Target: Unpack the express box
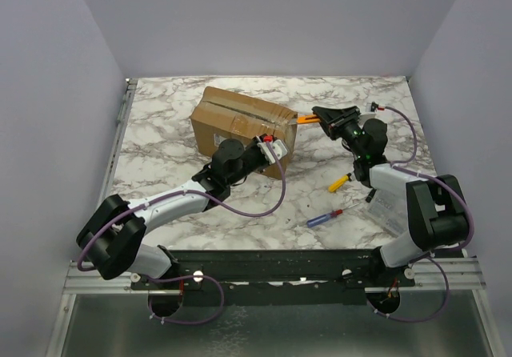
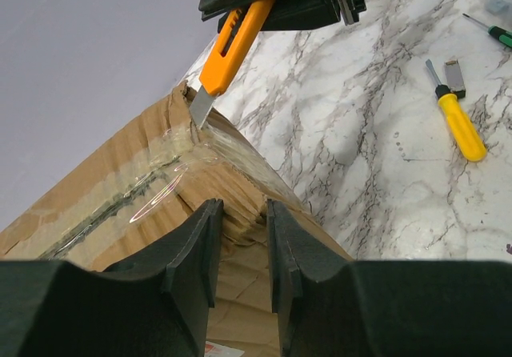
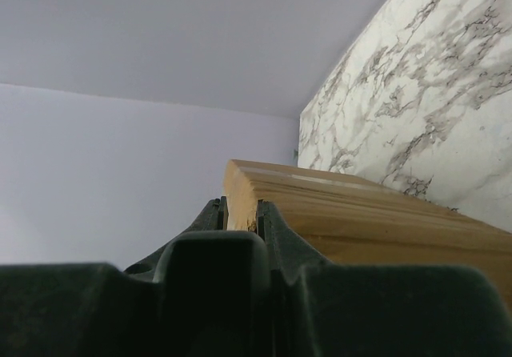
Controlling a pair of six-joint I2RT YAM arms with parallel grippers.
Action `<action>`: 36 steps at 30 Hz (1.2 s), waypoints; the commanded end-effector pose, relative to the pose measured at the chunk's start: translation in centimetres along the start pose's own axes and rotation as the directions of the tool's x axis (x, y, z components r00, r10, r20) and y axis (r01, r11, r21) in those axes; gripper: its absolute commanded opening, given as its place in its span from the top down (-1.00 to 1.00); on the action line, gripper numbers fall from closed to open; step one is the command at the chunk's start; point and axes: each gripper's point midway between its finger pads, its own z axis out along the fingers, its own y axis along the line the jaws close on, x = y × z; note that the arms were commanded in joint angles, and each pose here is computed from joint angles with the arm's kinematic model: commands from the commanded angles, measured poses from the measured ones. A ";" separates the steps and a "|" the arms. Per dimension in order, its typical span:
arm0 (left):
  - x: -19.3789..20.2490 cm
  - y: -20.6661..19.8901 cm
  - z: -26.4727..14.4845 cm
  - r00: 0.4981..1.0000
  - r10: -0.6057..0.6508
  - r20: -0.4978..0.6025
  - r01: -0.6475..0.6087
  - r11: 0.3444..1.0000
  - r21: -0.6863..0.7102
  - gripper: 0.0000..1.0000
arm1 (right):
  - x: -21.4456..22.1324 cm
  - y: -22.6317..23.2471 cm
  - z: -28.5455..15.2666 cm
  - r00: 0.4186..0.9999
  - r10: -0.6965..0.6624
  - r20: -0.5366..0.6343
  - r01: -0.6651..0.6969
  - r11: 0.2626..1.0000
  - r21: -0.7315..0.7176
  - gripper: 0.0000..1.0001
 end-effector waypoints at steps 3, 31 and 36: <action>3.9 -1.5 -0.1 0.993 -0.037 -0.110 0.042 0.998 0.040 0.36 | 2.9 0.8 -0.3 0.988 -0.040 -0.150 0.032 0.998 -0.051 0.99; 5.3 -1.8 0.1 0.990 -0.041 -0.138 0.047 0.998 0.041 0.42 | 6.3 0.3 -2.9 0.955 0.075 -0.285 -0.066 0.997 0.040 0.99; 5.5 -1.8 0.1 0.989 -0.039 -0.144 0.045 0.998 0.036 0.42 | 6.7 0.2 -3.3 0.950 0.083 -0.302 -0.073 0.996 0.046 0.99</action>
